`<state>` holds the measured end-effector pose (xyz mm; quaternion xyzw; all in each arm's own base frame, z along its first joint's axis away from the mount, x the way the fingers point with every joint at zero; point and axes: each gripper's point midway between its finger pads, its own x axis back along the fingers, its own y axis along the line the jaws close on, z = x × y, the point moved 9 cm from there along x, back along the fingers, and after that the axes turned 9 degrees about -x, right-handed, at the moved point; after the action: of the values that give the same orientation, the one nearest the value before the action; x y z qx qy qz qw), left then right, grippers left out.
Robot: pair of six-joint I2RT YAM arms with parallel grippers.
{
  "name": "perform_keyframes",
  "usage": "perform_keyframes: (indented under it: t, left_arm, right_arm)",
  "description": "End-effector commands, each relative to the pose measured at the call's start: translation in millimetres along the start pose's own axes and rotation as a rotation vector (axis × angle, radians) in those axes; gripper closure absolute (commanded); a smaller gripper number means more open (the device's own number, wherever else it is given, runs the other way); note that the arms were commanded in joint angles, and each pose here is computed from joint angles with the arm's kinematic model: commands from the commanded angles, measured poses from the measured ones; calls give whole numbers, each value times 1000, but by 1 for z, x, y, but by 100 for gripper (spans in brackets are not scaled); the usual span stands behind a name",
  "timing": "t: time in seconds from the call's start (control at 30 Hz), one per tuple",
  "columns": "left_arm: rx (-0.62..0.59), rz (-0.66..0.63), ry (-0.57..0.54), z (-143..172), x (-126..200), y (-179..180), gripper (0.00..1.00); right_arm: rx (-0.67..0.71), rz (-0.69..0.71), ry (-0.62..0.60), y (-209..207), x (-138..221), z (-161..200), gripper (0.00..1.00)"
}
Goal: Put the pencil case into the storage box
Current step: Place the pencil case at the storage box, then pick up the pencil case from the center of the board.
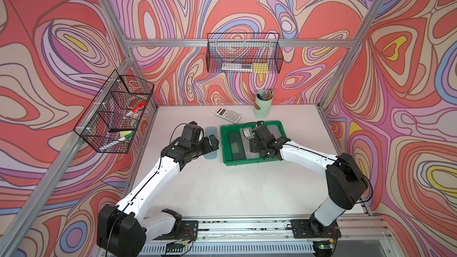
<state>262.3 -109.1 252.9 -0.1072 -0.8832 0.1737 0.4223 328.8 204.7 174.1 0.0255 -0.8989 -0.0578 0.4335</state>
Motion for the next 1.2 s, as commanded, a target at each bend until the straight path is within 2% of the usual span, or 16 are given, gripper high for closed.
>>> perform_keyframes:
  t: [0.0, 0.1, 0.33, 0.43, 0.53, 0.67, 0.8, 0.9, 1.0, 1.17]
  left_arm:
    - [-1, -1, 0, 8, -4, 3, 1]
    - [-5, -19, -6, 12, -8, 9, 1]
    - [66, -7, 22, 11, -18, 32, 1]
    - [81, -24, 19, 8, -15, 42, 1]
    - [114, -38, -5, 2, -7, 58, 1]
    - [171, -59, -31, -11, 11, 80, 0]
    - [210, -75, -46, -19, 21, 94, 1]
    - [236, -81, -52, -23, 25, 105, 1]
    - [258, -95, -62, -25, 26, 118, 1]
    - [298, -126, -76, -25, 29, 132, 1]
  right_arm:
    - [14, 3, 62, -3, -16, 6, 32]
    - [7, 33, 54, -8, -19, 7, 34]
    - [-3, 67, 44, -18, -17, 6, 34]
    - [-17, 63, -10, -19, 5, -6, 32]
    - [-37, 43, -67, -19, 36, -24, 19]
    - [-78, -4, -127, -8, 74, -41, 16]
    - [-64, -60, -168, 40, 97, -36, 14]
    - [-69, -130, -155, 85, 97, -26, 12]
    - [-56, -184, -159, 131, 91, -11, 11]
    - [9, -177, -100, 193, 54, 25, 9]
